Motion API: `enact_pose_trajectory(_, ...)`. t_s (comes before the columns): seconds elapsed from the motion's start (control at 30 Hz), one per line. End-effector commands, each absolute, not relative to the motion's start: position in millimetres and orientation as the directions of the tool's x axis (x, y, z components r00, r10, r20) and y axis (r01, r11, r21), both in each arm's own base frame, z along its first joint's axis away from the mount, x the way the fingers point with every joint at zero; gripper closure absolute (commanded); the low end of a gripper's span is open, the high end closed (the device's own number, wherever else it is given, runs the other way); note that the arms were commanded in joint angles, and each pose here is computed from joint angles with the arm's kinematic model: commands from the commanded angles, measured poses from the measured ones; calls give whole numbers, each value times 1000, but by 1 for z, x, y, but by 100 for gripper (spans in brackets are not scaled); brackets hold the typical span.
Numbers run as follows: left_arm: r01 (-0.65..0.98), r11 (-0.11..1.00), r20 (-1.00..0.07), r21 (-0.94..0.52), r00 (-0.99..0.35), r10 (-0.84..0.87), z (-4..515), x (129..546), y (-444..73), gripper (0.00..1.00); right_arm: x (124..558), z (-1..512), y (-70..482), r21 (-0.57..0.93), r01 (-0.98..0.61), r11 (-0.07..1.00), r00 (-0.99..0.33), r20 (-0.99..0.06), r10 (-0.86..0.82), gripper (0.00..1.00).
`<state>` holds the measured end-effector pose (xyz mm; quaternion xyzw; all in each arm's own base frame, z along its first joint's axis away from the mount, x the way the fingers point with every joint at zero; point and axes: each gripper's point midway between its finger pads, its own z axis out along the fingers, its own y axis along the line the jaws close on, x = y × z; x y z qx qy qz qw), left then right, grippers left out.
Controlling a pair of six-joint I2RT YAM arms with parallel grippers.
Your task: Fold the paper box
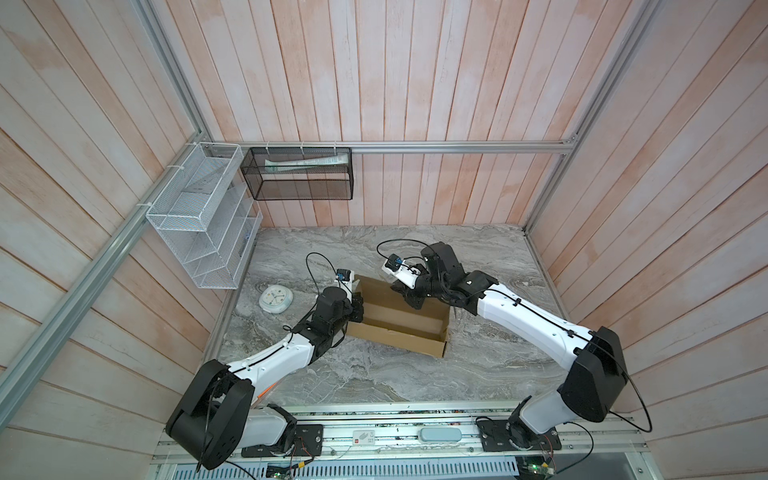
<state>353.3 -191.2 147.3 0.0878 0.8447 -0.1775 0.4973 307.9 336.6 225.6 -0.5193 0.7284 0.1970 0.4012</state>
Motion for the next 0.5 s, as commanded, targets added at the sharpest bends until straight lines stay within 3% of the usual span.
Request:
enact_pose_trajectory(0.0,314,923,-876,-223,-480,-49,153,351,-191,98,298,213,333,-126,-920,371,-150,-761,-631,93)
enact_pose_trajectory(0.47,291,928,-881,-231,-468,-72,165,353,-187,79,295,216,329,-157,-921,358,-115,-767,-632,99)
